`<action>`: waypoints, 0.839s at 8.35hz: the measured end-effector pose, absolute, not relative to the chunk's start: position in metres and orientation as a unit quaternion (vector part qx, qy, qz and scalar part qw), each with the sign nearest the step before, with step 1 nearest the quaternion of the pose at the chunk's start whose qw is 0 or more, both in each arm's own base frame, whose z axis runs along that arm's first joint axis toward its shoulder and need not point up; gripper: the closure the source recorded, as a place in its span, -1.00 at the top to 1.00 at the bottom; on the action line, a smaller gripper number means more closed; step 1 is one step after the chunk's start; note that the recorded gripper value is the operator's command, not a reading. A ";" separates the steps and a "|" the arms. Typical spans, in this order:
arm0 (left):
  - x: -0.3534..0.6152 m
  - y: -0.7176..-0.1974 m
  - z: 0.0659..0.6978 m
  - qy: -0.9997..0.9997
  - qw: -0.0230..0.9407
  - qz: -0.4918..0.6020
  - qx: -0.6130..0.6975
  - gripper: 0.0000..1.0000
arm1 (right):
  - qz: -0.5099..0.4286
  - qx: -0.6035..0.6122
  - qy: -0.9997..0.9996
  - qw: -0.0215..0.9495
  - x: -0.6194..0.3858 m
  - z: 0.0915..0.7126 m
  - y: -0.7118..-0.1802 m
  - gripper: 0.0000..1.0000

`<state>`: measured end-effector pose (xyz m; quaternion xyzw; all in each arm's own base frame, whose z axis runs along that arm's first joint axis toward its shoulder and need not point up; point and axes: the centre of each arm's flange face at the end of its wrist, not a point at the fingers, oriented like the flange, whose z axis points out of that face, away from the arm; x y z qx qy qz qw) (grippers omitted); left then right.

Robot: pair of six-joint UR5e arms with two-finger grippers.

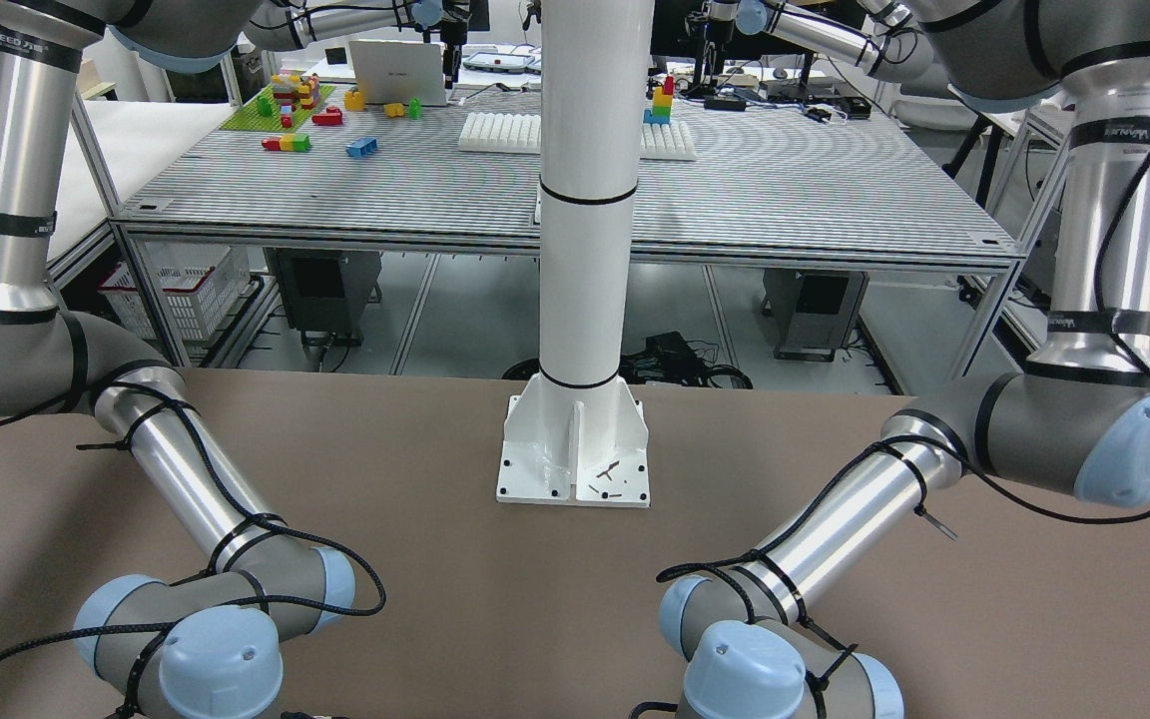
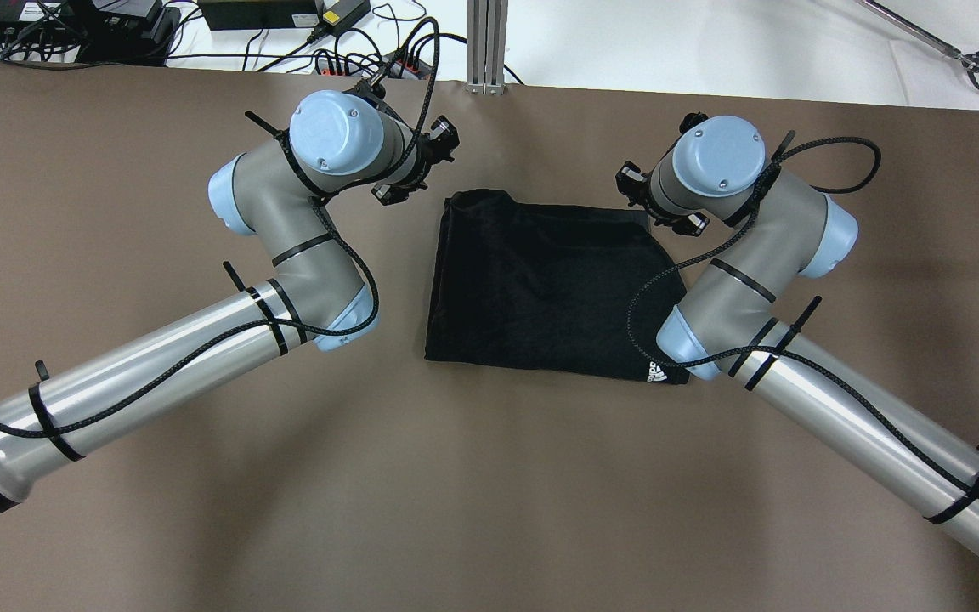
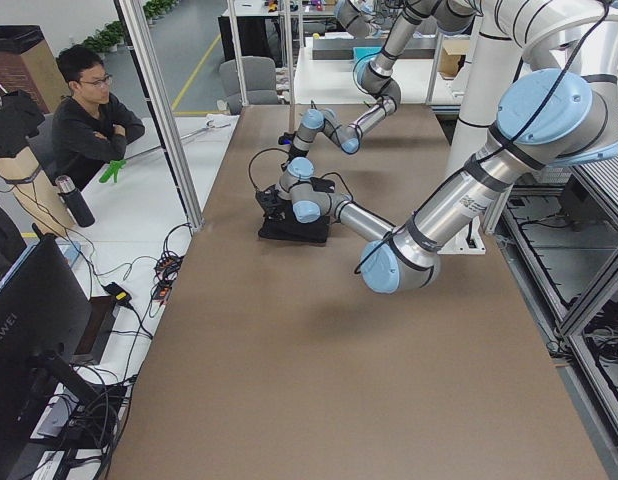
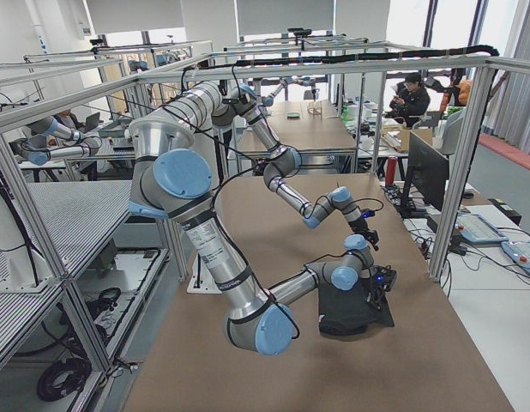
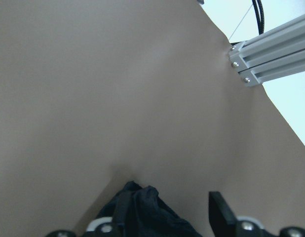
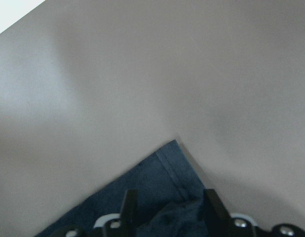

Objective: Fold clothes

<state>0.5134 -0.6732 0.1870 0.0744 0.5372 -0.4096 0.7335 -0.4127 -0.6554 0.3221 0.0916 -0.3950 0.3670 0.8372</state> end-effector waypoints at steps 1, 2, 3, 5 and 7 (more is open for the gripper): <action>0.510 -0.678 0.187 0.535 0.735 -0.407 0.081 0.89 | 0.364 0.095 -0.392 0.839 -0.408 0.327 -0.660 0.89; 0.506 -0.681 0.188 0.534 0.739 -0.401 0.088 0.89 | 0.360 0.100 -0.388 0.842 -0.398 0.333 -0.665 0.89; 0.498 -0.685 0.187 0.532 0.746 -0.389 0.096 0.89 | 0.347 0.108 -0.380 0.851 -0.384 0.345 -0.671 0.89; 0.471 -0.689 0.193 0.494 0.795 -0.331 0.119 0.89 | 0.291 0.129 -0.352 0.880 -0.334 0.383 -0.685 0.89; 0.411 -0.669 0.230 0.439 0.851 -0.236 0.164 0.89 | 0.199 0.152 -0.316 0.915 -0.262 0.434 -0.696 0.89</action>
